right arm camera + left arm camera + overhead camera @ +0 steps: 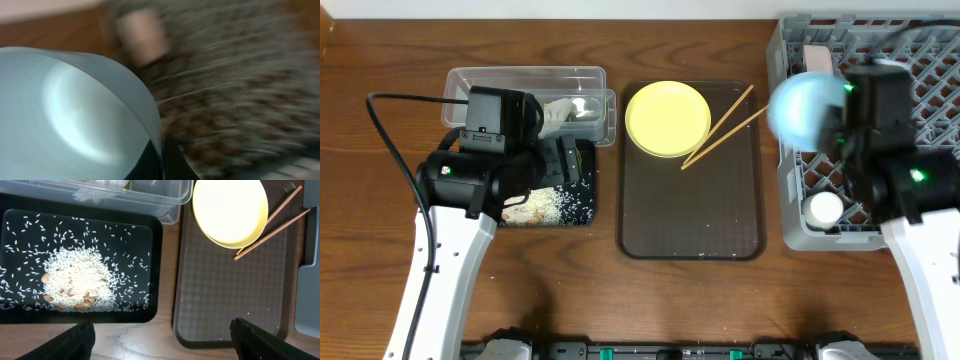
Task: Sort waste into correct bins and load items into the dishwasher rack
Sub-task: 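Release the blue bowl in the rack and reach the right gripper to the yellow plate, then grasp the yellow plate with the right gripper and lift it toward the rack, then lower the yellow plate upright into the rack and open the right gripper, then grasp one wooden chopstick on the brown tray with the right gripper, then carry the chopstick right and drop it into the rack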
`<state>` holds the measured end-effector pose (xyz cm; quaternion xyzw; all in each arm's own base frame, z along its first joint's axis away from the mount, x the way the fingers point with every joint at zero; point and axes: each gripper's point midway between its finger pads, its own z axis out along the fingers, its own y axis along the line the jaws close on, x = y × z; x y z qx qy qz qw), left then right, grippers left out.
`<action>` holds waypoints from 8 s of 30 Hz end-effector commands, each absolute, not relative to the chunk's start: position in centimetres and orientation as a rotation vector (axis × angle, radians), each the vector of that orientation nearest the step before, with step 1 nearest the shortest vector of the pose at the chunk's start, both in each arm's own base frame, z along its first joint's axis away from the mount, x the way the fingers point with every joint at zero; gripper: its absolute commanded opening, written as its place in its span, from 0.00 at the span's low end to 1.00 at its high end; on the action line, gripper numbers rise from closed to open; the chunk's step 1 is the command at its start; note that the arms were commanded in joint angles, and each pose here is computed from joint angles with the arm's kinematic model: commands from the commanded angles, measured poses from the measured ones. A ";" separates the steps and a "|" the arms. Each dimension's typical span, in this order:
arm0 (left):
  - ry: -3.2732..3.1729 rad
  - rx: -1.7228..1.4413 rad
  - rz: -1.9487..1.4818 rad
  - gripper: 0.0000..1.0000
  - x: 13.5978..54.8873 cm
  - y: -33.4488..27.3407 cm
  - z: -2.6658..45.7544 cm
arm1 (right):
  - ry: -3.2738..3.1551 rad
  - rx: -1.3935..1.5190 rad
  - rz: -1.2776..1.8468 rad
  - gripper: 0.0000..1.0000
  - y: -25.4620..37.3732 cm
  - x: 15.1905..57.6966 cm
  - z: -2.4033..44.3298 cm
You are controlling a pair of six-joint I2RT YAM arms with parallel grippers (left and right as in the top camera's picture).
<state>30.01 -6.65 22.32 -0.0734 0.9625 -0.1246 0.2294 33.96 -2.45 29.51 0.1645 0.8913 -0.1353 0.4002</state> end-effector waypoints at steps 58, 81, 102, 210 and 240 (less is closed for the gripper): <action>2.648 -0.202 -0.332 0.89 30.1 -6.4 22.4 | 2.470 -0.292 -0.859 0.91 5.7 45.5 18.3; 2.648 -0.202 -0.332 0.89 30.1 -6.5 22.4 | 2.655 0.026 0.241 0.62 17.9 49.6 5.4; 2.648 -0.202 -0.332 0.89 30.1 -6.5 22.4 | 2.639 0.007 0.231 0.01 17.3 50.5 5.9; 2.648 -0.202 -0.332 0.90 30.1 -6.5 22.4 | 2.778 0.569 -0.079 0.37 11.4 45.1 -0.8; 2.648 -0.202 -0.332 0.89 30.1 -6.5 22.4 | 2.499 -0.165 -0.475 0.09 -3.5 37.7 27.8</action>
